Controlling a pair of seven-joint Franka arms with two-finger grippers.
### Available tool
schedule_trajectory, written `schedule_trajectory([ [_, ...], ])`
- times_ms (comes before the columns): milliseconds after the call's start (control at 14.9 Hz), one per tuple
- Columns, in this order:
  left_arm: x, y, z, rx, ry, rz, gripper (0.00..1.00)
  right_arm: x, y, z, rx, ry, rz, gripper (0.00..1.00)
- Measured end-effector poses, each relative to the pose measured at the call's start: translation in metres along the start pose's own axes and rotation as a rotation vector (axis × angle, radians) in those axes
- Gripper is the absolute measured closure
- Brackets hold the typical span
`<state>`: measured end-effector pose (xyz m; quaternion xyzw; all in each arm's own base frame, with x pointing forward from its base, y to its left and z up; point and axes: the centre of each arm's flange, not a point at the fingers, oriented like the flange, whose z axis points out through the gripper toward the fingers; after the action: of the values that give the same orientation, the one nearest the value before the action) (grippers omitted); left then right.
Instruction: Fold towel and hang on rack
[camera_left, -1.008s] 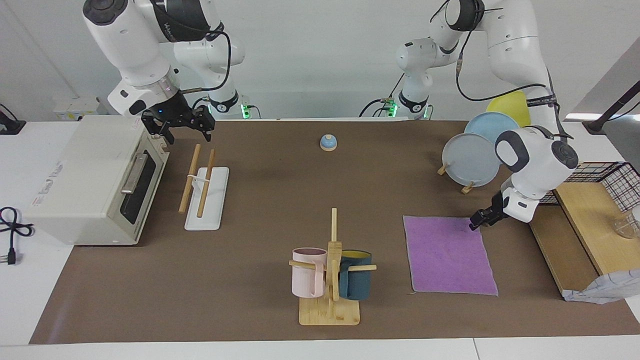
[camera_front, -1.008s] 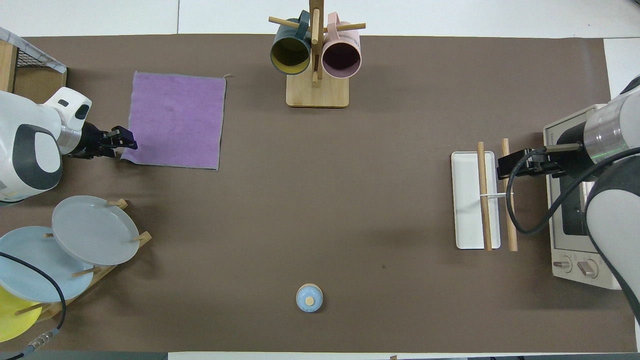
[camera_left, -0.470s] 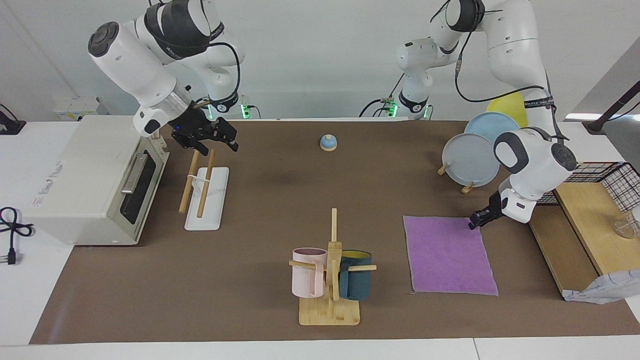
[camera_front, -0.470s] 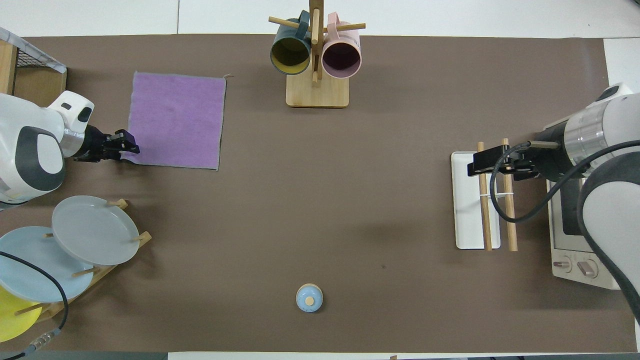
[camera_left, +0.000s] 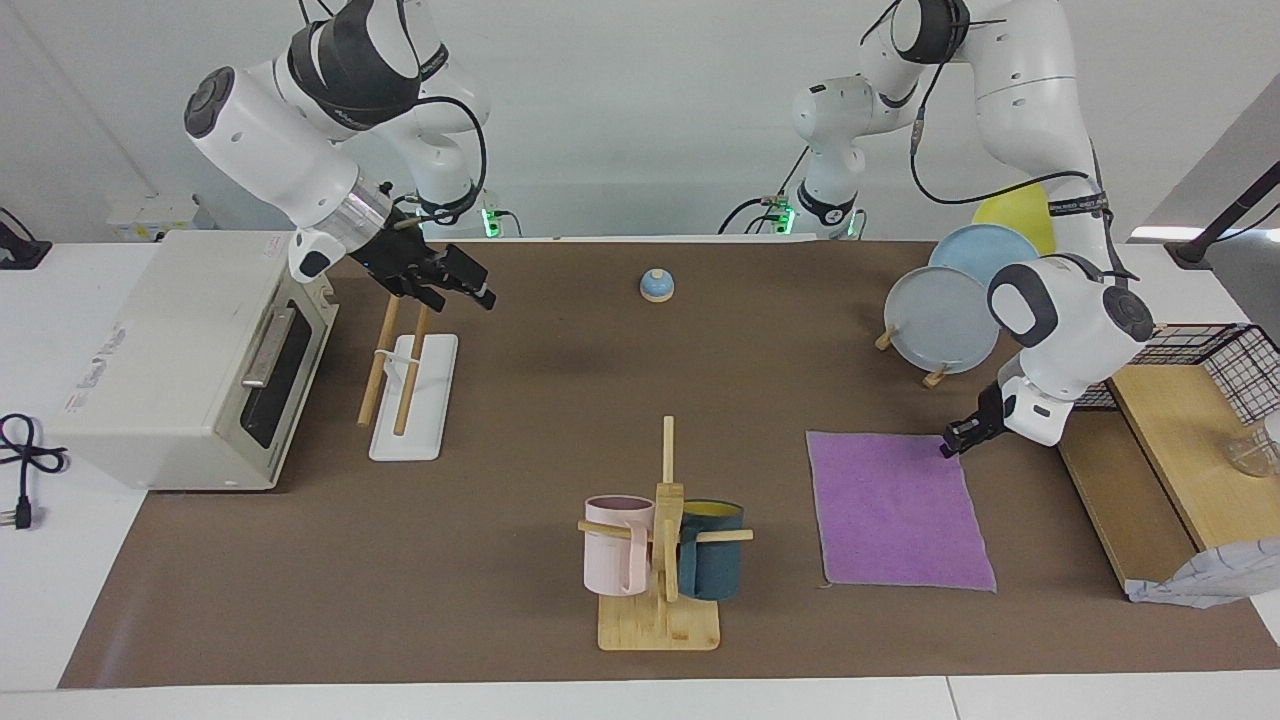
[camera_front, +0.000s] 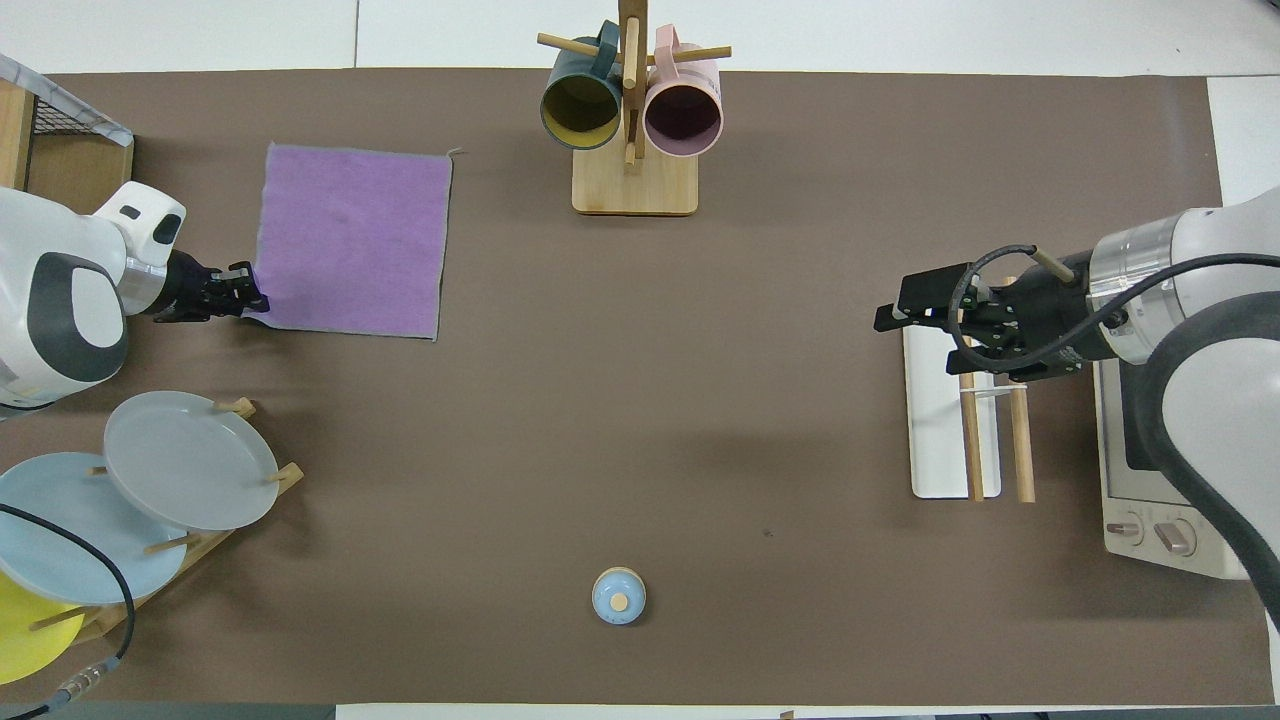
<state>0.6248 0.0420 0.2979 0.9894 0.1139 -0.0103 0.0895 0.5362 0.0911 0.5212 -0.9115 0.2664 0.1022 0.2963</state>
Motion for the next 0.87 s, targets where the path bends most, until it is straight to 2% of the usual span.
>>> schedule_trajectory([
  [202,0.0,0.0,0.0,0.0,0.0,0.0,0.98,0.0,-0.003,-0.001,0.039,-0.002,0.124,0.0],
  [470,0.002,0.009,-0.006,0.008,-0.001,0.039,0.98,0.0,-0.003,-0.001,0.042,-0.003,0.149,0.0],
  [874,-0.013,0.094,-0.041,0.078,-0.028,0.275,0.98,-0.001,-0.003,0.002,0.071,-0.027,0.167,0.0],
])
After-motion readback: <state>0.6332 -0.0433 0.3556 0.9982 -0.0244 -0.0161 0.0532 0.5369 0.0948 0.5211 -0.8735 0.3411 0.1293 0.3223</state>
